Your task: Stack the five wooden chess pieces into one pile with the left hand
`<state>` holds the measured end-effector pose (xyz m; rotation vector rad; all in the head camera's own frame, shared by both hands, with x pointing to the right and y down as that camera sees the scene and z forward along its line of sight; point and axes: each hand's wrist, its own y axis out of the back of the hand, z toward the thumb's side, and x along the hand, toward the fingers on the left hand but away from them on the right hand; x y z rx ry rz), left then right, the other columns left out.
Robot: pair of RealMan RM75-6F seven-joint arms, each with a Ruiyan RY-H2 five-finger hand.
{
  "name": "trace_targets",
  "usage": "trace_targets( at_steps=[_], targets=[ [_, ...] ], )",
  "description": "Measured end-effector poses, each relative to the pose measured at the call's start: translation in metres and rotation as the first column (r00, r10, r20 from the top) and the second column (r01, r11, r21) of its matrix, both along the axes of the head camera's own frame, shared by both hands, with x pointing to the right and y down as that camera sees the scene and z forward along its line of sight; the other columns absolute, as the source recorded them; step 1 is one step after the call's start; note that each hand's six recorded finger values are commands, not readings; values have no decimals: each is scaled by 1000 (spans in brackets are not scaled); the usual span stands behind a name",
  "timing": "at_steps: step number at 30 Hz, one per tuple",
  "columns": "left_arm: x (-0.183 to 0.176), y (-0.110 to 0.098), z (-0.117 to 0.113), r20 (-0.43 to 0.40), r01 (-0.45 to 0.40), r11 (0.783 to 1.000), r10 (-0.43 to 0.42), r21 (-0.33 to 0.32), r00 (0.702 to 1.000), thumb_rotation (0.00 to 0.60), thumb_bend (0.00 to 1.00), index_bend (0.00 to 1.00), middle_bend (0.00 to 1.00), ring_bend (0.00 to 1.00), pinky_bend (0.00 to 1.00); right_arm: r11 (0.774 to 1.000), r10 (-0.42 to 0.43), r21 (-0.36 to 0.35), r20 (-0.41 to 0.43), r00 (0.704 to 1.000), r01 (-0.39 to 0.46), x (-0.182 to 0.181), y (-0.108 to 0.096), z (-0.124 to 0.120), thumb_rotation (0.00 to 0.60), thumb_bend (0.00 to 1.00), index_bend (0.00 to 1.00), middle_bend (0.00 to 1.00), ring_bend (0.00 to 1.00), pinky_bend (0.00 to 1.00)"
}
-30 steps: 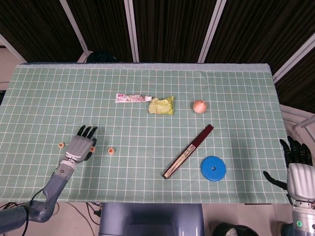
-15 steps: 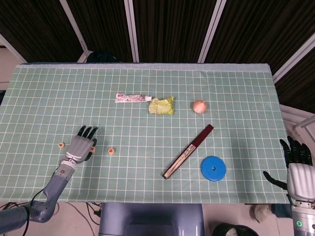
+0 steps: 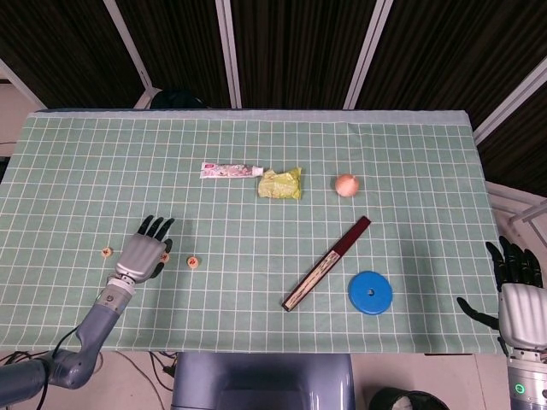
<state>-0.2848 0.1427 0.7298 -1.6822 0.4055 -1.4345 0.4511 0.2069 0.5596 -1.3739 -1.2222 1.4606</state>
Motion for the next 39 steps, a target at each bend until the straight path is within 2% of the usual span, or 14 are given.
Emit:
trace_targets(
  at_steps=[11, 21, 39],
  targets=[
    [35, -4, -23, -59, -54, 998, 54, 15, 997, 600, 335, 461, 27, 0, 0, 1000, 1, 2, -1, 1000, -1, 0, 0, -1, 600, 232, 81, 13, 0, 0],
    [54, 0, -17, -51, -86, 996, 86, 7, 995, 600, 334, 459, 27, 0, 0, 1000, 0, 2, 0, 1000, 0, 1, 0, -1, 600, 233, 81, 13, 0, 0],
    [59, 2, -9, -18, -98, 995, 98, 5, 995, 600, 334, 451, 26, 0, 0, 1000, 3, 0, 0, 1000, -3, 1, 0, 0, 600, 232, 81, 13, 0, 0]
  ],
)
